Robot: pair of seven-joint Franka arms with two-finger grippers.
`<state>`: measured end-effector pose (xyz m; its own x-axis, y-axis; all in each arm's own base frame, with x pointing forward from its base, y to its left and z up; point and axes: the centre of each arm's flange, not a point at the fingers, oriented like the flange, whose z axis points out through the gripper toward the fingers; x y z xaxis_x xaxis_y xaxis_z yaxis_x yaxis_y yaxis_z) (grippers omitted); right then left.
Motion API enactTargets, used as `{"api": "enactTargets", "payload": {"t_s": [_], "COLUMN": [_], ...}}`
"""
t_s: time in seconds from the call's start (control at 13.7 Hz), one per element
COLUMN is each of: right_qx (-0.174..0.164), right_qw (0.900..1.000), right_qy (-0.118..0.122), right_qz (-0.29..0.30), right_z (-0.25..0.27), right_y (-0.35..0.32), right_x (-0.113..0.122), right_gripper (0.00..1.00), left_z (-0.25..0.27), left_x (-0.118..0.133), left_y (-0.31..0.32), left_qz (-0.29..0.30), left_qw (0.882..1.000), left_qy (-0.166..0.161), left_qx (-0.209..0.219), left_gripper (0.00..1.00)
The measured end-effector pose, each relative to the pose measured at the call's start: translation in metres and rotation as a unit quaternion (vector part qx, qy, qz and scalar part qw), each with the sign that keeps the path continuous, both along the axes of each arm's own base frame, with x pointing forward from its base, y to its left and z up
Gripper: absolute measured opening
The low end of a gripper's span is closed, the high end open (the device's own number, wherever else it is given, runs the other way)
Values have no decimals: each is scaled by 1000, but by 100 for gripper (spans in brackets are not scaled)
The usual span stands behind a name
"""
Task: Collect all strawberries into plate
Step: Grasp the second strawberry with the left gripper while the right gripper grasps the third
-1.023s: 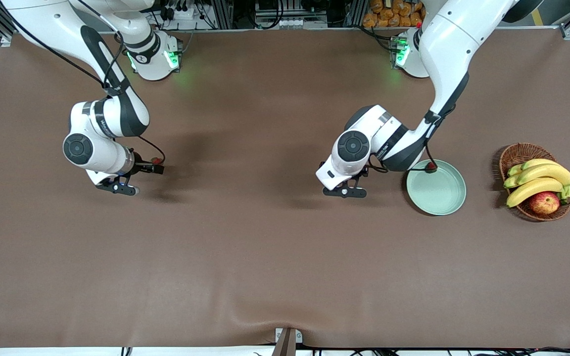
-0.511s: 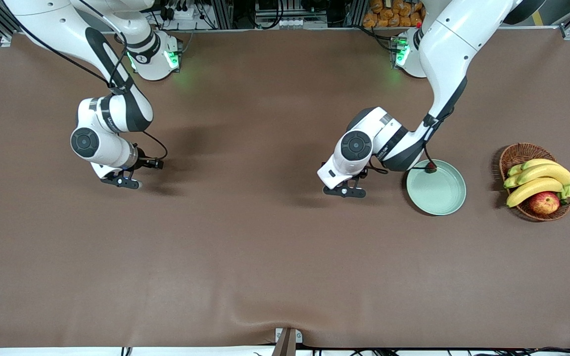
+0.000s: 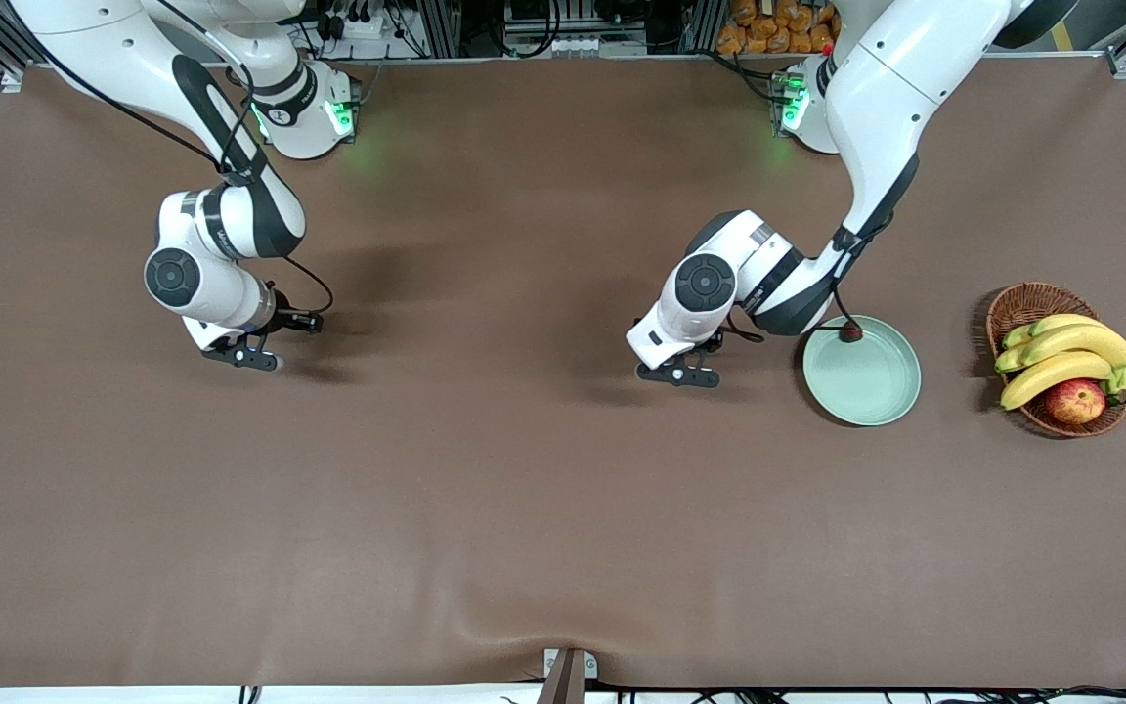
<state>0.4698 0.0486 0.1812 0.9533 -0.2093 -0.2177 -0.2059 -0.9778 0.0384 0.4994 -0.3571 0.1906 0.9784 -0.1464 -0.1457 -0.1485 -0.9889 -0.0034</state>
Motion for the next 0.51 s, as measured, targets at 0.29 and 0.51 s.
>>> {"api": "enactTargets", "payload": {"t_s": [0.29, 0.51], "right_qx": [1, 1], "right_qw": [1000, 1000], "right_qy": [0, -2], "right_qz": [2, 3], "right_z": [-6, -5], "right_y": [2, 3], "right_x": [-3, -2], "right_gripper": [40, 34], "left_z": [-7, -7], "left_x": [-4, -4], "left_y": [5, 6], "left_qz": [-7, -10], "left_qw": [1000, 1000], "left_qy": [1, -1], "left_qx": [7, 9], "left_gripper": [72, 70]}}
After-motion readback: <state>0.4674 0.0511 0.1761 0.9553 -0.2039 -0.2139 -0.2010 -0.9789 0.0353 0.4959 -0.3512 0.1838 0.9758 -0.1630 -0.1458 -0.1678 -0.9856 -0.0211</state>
